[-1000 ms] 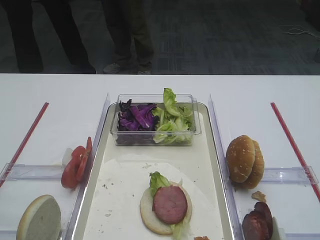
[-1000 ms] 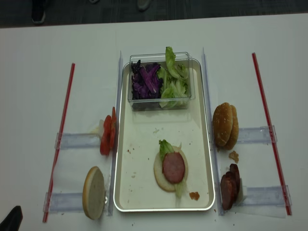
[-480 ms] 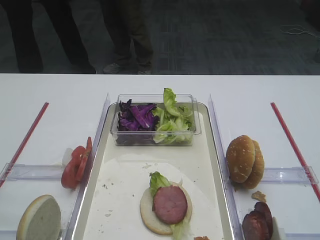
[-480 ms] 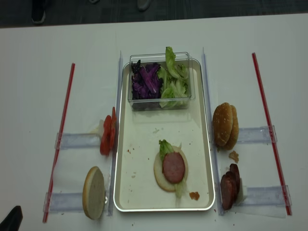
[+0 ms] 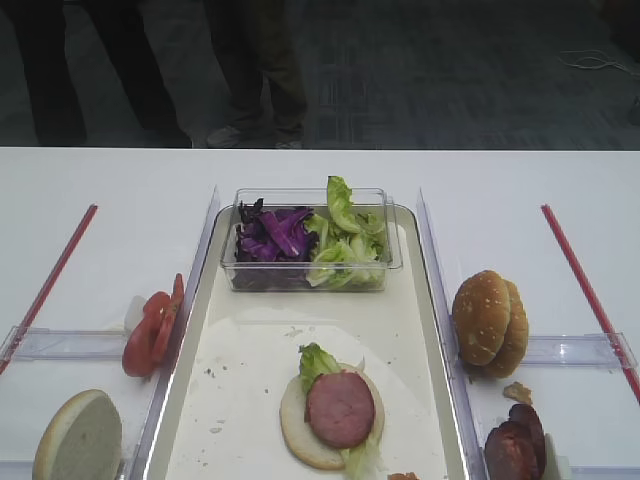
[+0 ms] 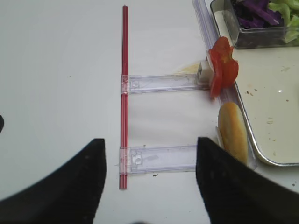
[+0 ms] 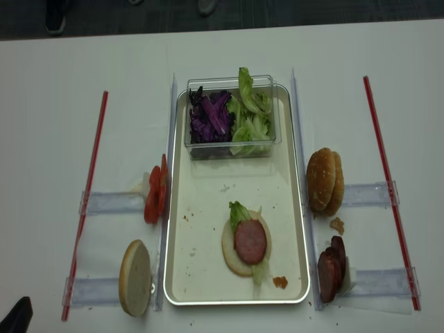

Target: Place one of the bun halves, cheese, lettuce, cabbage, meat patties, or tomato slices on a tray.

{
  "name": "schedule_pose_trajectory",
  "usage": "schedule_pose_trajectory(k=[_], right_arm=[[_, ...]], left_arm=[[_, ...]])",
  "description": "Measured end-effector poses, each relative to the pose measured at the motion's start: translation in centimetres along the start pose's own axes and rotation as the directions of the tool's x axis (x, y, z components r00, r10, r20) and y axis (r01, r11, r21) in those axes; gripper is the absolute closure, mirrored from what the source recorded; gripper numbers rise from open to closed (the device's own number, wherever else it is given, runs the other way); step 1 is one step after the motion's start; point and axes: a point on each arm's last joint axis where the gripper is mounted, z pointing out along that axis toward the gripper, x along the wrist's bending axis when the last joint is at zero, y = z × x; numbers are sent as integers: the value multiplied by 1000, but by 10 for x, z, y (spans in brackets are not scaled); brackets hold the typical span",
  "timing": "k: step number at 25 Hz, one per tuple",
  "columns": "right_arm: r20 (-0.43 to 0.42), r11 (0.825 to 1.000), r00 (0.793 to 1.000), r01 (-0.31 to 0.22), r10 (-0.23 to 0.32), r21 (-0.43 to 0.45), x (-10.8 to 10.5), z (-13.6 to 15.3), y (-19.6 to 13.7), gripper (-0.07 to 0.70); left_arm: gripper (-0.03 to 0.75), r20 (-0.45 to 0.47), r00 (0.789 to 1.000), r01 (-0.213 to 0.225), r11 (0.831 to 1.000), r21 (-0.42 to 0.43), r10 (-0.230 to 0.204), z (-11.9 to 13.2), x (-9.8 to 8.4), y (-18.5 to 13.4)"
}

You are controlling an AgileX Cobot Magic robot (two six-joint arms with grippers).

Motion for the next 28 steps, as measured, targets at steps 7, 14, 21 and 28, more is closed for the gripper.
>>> schedule_pose_trajectory(k=[7, 14, 21, 28], right_arm=[[0, 1000, 1000, 0, 0, 0, 0, 0, 0, 193], [0, 1000, 1000, 0, 0, 0, 0, 0, 0, 192], [0, 1000, 1000, 0, 0, 0, 0, 0, 0, 193], [0, 1000, 1000, 0, 0, 0, 0, 0, 0, 192]], left_arm=[[315, 0, 1000, 0, 1000, 0, 0, 0, 0, 0], [315, 0, 1000, 0, 1000, 0, 0, 0, 0, 0], [315, 0, 1000, 0, 1000, 0, 0, 0, 0, 0], [315, 0, 1000, 0, 1000, 0, 0, 0, 0, 0]])
